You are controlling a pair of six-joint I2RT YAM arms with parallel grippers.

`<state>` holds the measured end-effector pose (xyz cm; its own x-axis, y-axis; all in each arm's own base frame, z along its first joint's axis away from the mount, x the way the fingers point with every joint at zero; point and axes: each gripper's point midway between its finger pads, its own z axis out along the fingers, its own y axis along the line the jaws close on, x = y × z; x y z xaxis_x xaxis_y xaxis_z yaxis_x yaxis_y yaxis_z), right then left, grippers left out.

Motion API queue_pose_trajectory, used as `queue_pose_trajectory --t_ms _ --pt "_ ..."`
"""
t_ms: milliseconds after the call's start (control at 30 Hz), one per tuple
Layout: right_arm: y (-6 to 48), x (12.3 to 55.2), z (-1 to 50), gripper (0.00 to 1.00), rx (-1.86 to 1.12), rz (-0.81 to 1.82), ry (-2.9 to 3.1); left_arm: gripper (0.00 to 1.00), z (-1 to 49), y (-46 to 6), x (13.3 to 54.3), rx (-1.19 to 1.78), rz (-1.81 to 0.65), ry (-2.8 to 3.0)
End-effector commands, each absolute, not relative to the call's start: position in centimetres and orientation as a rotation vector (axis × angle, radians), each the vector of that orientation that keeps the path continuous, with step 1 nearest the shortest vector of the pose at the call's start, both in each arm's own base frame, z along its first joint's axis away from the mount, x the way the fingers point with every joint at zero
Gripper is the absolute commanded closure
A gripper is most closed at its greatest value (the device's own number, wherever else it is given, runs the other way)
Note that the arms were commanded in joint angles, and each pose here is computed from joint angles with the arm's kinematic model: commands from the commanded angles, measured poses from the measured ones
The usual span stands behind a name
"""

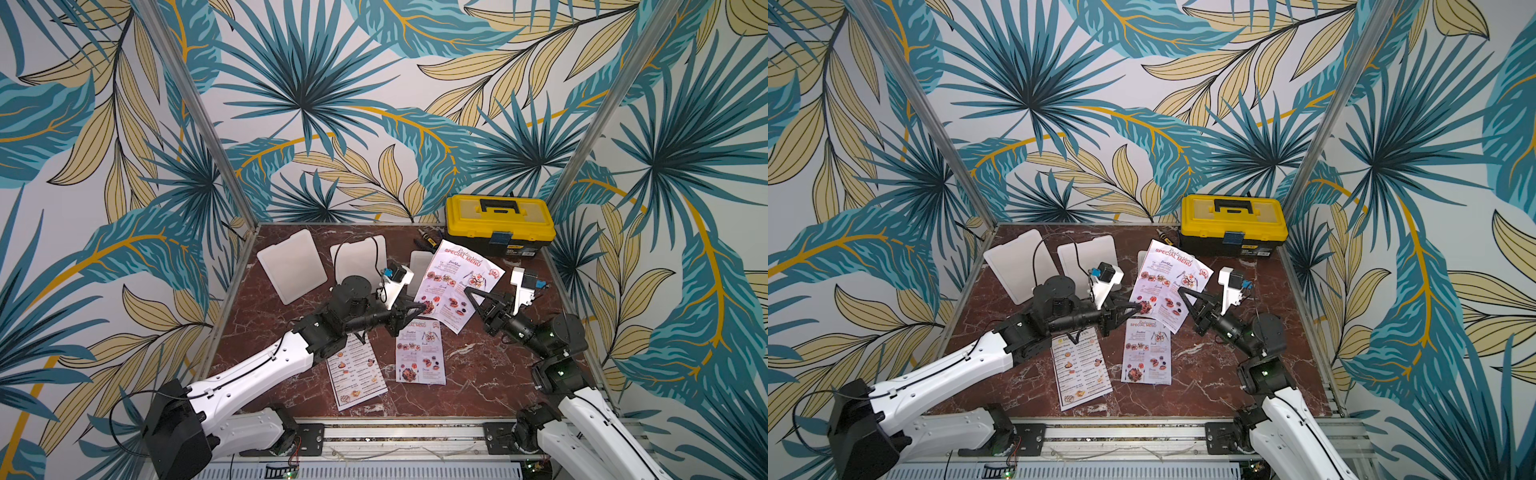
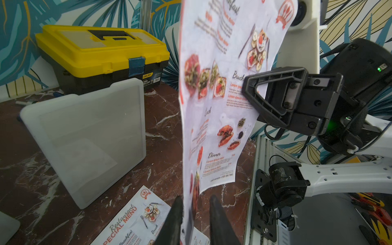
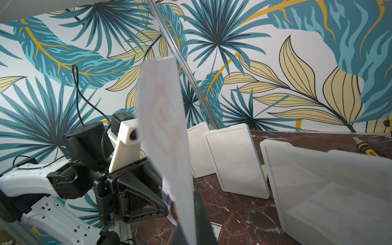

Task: Insert the menus into the narrow rack
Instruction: Pick up the menu from the center of the board.

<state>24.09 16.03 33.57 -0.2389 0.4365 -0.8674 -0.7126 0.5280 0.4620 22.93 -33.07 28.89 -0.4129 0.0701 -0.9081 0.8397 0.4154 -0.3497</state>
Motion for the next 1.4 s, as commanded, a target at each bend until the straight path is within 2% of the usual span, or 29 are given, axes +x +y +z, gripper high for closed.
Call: queue_pose_trajectory --t_ms 0,200,533,733,800,933,1100,1200,1300,1367 --pt "15.6 23.6 35.2 1.0 -0.255 1.074 1.383 0.77 29.7 -32.8 22.7 0.792 -1.093 1.732" --pt "15.8 24.0 35.2 1.0 -0.246 1.091 1.391 0.81 30.0 -32.4 22.2 0.79 -1.112 1.703" --pt "15.7 22.9 36.2 1.0 -0.255 1.131 1.324 0.82 30.3 -32.1 22.8 0.754 -1.083 1.696" --pt "15.9 23.1 35.6 1.0 -0.253 1.148 1.334 0.93 30.7 -31.6 22.9 0.713 -1.08 1.675" --pt "15.8 23.1 35.4 1.0 -0.249 1.149 1.329 0.93 30.9 -31.5 22.8 0.713 -1.078 1.668" --pt "15.7 22.9 35.4 1.0 -0.243 1.156 1.316 0.79 31.1 -31.6 22.7 0.721 -1.089 1.663" --pt "15.8 22.7 35.9 1.0 -0.25 1.17 1.301 0.79 31.2 -31.7 22.8 0.72 -1.095 1.664" --pt "15.8 22.8 35.9 1.0 -0.249 1.169 1.3 0.87 31.1 -31.7 23.0 0.712 -1.09 1.671" --pt "15.6 23.3 35.5 0.99 -0.231 1.149 1.317 1.0 31.2 -31.5 23.2 0.7 -1.078 1.668" --pt "15.3 23.9 35.1 0.84 -0.198 1.122 1.338 1.0 31.2 -31.3 23.5 0.687 -1.064 1.672"
